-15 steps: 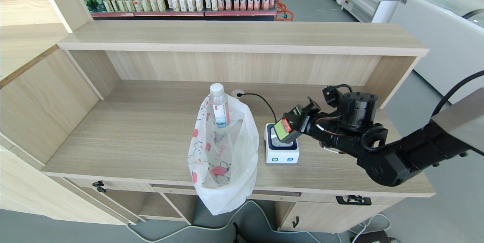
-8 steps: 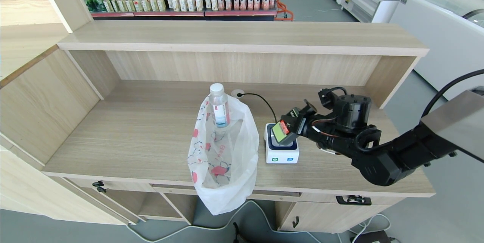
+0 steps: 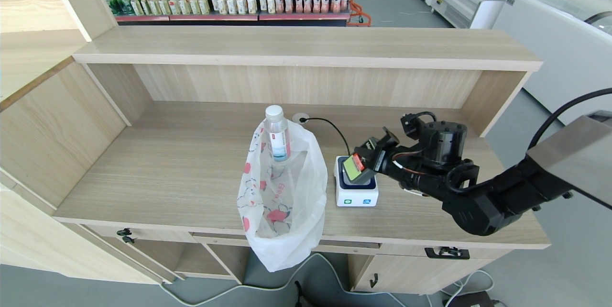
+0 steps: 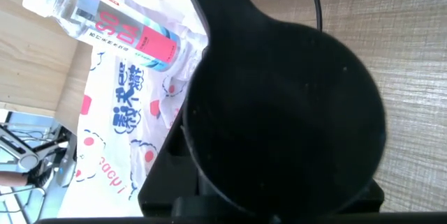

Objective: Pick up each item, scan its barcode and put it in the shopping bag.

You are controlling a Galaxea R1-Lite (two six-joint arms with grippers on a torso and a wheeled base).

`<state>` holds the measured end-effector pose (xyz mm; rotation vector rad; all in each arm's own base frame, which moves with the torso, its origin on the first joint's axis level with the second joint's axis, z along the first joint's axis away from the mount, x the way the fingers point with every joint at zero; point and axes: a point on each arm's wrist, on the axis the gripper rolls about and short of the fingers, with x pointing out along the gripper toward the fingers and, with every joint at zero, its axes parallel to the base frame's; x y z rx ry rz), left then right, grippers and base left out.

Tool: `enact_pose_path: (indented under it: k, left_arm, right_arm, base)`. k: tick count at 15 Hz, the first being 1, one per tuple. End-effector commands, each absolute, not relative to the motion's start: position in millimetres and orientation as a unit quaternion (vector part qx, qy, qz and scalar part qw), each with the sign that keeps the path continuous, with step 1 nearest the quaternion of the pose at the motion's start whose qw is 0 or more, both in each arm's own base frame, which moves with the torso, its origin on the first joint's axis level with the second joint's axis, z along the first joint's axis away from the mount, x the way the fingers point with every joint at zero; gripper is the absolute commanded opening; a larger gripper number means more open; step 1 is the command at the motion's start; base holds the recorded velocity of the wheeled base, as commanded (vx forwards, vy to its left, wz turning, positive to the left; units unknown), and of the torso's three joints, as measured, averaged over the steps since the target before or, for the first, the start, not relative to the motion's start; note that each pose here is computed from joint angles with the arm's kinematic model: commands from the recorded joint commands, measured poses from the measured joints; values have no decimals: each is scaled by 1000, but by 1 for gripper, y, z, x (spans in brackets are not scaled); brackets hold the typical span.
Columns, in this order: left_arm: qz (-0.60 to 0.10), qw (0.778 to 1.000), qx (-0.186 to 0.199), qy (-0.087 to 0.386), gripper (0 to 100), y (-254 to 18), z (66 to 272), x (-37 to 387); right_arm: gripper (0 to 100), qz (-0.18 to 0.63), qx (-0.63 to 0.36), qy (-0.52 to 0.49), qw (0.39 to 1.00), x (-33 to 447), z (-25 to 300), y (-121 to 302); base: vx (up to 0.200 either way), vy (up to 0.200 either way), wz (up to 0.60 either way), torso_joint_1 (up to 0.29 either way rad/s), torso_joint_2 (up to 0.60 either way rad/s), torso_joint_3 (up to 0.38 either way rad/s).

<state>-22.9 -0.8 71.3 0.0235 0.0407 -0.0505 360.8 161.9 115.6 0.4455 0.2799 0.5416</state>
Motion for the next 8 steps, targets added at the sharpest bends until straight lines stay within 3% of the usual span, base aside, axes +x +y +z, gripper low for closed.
enact_pose_path:
  k: [1, 8]
  left_arm:
    - [-26, 999, 12, 20, 100, -1, 71, -23]
    - [-26, 999, 12, 20, 100, -1, 71, -23]
  right_arm:
    - [0, 264, 217, 139, 929, 361, 113, 162]
    - [0, 268, 219, 135, 928, 364, 109, 164]
  base:
    - [0, 0, 0, 0, 0, 0]
    - [0, 0, 0, 0, 0, 0]
